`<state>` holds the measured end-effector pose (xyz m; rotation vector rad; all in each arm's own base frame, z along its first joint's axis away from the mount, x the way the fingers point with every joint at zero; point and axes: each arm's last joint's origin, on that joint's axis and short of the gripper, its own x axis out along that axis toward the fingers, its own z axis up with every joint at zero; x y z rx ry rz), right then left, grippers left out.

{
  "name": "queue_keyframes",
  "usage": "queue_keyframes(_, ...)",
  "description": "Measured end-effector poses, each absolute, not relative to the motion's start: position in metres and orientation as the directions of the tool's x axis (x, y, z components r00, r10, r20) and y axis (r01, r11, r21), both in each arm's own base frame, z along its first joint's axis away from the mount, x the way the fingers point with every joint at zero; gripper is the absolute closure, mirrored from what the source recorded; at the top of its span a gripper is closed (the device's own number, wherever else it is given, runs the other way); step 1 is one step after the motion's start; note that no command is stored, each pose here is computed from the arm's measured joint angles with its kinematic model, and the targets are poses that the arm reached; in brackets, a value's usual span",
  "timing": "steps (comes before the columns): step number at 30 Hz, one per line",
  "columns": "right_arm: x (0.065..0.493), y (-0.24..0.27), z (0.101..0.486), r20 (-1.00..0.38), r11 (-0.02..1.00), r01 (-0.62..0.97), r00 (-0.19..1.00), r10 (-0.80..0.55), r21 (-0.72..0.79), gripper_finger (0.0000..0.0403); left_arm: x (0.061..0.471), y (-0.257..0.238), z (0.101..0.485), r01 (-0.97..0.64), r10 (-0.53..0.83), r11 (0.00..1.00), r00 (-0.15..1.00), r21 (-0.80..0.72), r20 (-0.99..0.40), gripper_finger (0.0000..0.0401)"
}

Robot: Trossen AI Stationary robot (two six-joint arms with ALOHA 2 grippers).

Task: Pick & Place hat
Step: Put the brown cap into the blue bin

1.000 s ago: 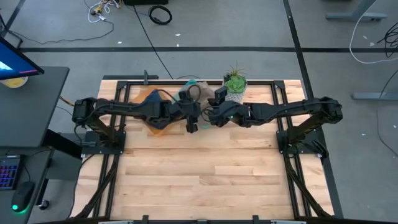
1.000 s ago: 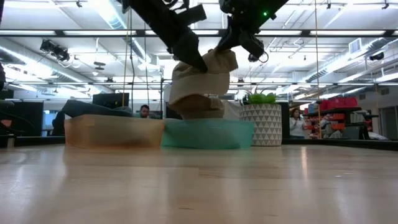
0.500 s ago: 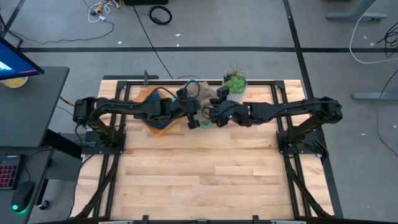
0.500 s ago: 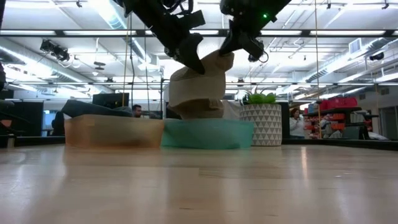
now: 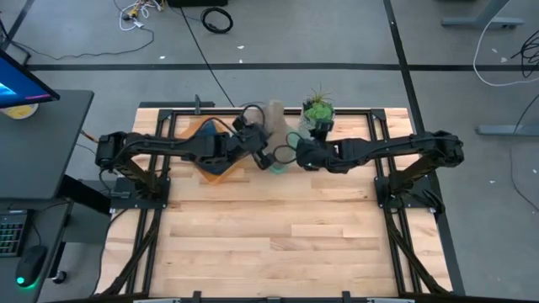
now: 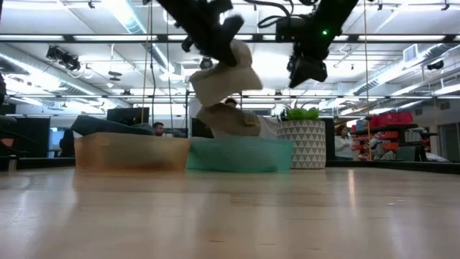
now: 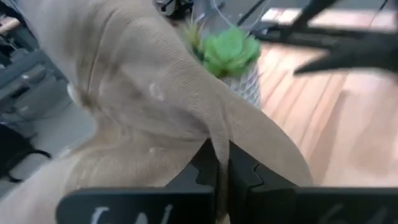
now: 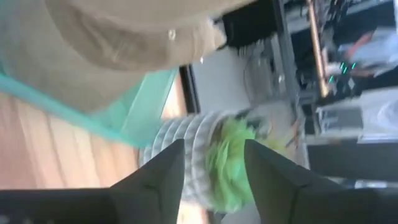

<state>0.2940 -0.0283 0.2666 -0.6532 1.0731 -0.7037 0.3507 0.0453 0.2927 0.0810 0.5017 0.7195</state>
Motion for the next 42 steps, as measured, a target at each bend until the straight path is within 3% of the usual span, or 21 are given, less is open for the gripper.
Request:
queue_keyframes(6, 0.283, -0.027, 0.261, -0.587, 0.631, 0.278, 0.23, -0.776, -0.724, 0.0221, 0.356, 0.049, 0.299, -0.687, 0.653, 0.722, 0.636, 0.083, -0.411, 0.039)
queue_keyframes(25, 0.278, -0.025, 0.259, -0.604, 0.633, 0.321, 0.198, -0.772, -0.705, 0.0248, 0.391, 0.109, 0.176, -0.852, 0.704, 0.516, 0.364, 0.086, -0.61, 0.0387)
queue_keyframes(42, 0.278, -0.025, 0.259, -0.604, 0.634, 0.318, 0.201, -0.771, -0.705, 0.0248, 0.385, 0.101, 0.223, -0.843, 0.709, 0.536, 0.482, -0.051, -0.515, 0.0385)
